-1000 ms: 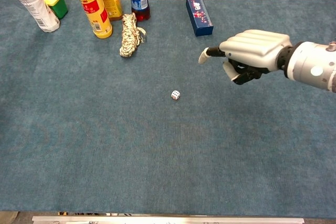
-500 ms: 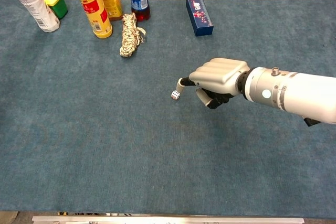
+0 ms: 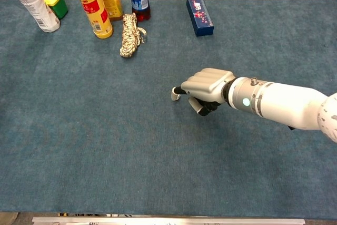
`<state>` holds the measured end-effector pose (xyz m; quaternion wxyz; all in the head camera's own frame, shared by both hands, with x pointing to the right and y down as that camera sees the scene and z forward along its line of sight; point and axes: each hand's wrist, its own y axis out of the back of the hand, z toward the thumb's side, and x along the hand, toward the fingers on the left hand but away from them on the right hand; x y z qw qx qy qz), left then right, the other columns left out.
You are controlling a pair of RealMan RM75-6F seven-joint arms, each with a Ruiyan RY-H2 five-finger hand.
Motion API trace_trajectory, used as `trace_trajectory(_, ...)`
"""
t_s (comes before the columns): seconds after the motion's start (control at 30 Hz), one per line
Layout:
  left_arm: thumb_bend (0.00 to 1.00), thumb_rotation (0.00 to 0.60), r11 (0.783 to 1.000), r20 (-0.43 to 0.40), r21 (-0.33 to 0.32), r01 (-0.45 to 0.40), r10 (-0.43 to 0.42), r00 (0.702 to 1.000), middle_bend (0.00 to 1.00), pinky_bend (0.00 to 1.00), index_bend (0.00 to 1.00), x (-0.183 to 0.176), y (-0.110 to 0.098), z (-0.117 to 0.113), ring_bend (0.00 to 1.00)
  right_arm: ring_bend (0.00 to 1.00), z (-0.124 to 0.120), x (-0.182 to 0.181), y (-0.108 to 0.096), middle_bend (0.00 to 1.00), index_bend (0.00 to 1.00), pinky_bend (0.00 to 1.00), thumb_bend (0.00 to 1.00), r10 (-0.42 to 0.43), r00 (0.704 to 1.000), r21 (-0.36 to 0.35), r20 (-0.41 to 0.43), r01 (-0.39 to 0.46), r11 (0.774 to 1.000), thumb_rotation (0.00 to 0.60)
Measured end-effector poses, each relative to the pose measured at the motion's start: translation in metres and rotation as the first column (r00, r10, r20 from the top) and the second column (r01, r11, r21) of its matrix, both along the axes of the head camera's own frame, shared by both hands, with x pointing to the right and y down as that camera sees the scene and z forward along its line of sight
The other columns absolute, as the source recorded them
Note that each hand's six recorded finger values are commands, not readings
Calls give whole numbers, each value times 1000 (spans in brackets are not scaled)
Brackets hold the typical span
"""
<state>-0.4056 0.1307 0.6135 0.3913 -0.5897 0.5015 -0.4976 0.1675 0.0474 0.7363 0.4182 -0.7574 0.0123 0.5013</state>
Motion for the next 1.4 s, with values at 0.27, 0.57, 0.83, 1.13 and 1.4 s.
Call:
trace_trajectory(0.27,135,600,1000,0,1,4,-4,1000,0,0,0,-2,1,0,0,1000,8,-3,-1,1000,212,1000,972,6,1000,-3,-14,-6,1000,600)
trace_trajectory(0.57,135,600,1000,0,2,7,-7,1000,0,0,0,-3,1,0,0,1000,13,-3,-6,1000,212,1000,972,24,999,0,-28,-24,1000,600)
trace_trajectory(0.83,135,600,1000,2,0,8,-8,1000,0,0,0,-3,1,1,0,1000,11,4,-13,1000,212,1000,972,56,998,16,-30,-56,998,600)
trace_trajectory(1.13,135,600,1000,4,1,2,-2,1000,0,0,0,-1,1,2,0,1000,6,15,-25,1000,212,1000,973,99,995,40,-32,-98,994,600)
trace_trajectory(1.4,135,600,1000,6,0,0,0,1000,0,0,0,0,1,2,0,1000,0,17,-23,1000,212,1000,972,97,995,41,-15,-96,995,600)
